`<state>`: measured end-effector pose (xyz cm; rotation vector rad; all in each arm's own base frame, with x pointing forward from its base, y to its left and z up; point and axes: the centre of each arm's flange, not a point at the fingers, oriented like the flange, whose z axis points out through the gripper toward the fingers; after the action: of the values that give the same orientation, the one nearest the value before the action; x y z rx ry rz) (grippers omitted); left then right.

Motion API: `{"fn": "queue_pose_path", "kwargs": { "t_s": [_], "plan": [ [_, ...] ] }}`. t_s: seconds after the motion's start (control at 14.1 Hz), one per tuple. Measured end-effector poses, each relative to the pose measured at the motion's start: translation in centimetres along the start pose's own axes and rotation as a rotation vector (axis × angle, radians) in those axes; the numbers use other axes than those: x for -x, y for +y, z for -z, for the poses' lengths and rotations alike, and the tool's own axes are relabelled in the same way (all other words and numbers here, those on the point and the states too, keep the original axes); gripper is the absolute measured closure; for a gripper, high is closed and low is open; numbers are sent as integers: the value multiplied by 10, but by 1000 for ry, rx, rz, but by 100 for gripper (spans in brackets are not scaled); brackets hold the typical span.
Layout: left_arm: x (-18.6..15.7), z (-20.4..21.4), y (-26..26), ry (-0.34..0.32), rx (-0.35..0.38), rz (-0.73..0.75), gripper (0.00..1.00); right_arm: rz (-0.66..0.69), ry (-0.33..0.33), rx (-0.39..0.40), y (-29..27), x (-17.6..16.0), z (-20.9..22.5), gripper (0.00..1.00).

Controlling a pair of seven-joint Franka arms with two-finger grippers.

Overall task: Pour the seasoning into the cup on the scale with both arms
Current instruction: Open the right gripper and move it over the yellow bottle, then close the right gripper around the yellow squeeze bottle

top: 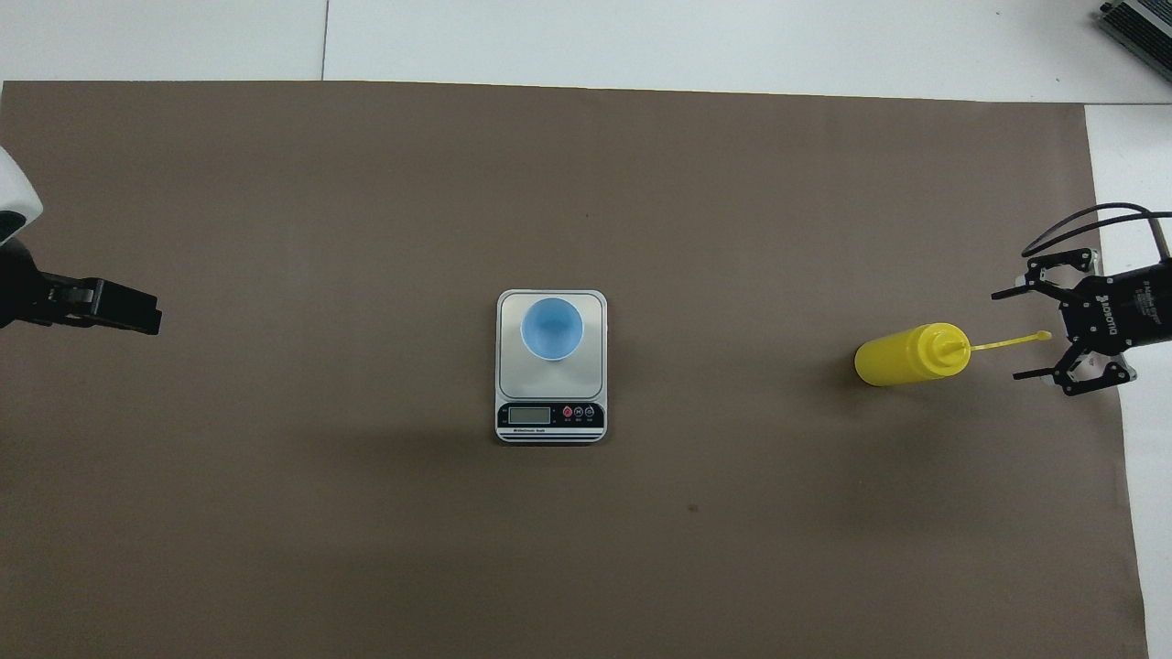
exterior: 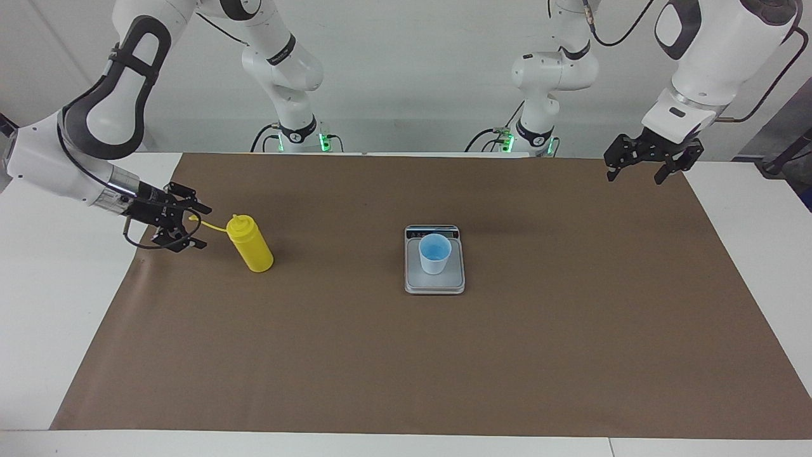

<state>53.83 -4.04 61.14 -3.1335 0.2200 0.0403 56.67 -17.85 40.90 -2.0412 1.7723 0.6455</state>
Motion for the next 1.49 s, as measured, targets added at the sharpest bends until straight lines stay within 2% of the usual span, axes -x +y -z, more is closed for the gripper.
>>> {"fn": "queue_pose_path", "kwargs": {
  "t_s": [0.35,0.85,0.99,1.49],
  "plan": [
    [0,0,-5,1,7,10,0,9,-29,21,18,-26,-34,0],
    [0,0,-5,1,7,10,0,55,-173,-19,21,-54,-71,0],
    [0,0,-5,0,7,10,0,52,-212,-29,19,-53,-77,0],
    [0,-1,-5,-1,7,10,0,33,-260,-23,17,-44,-94,0]
  ]
}}
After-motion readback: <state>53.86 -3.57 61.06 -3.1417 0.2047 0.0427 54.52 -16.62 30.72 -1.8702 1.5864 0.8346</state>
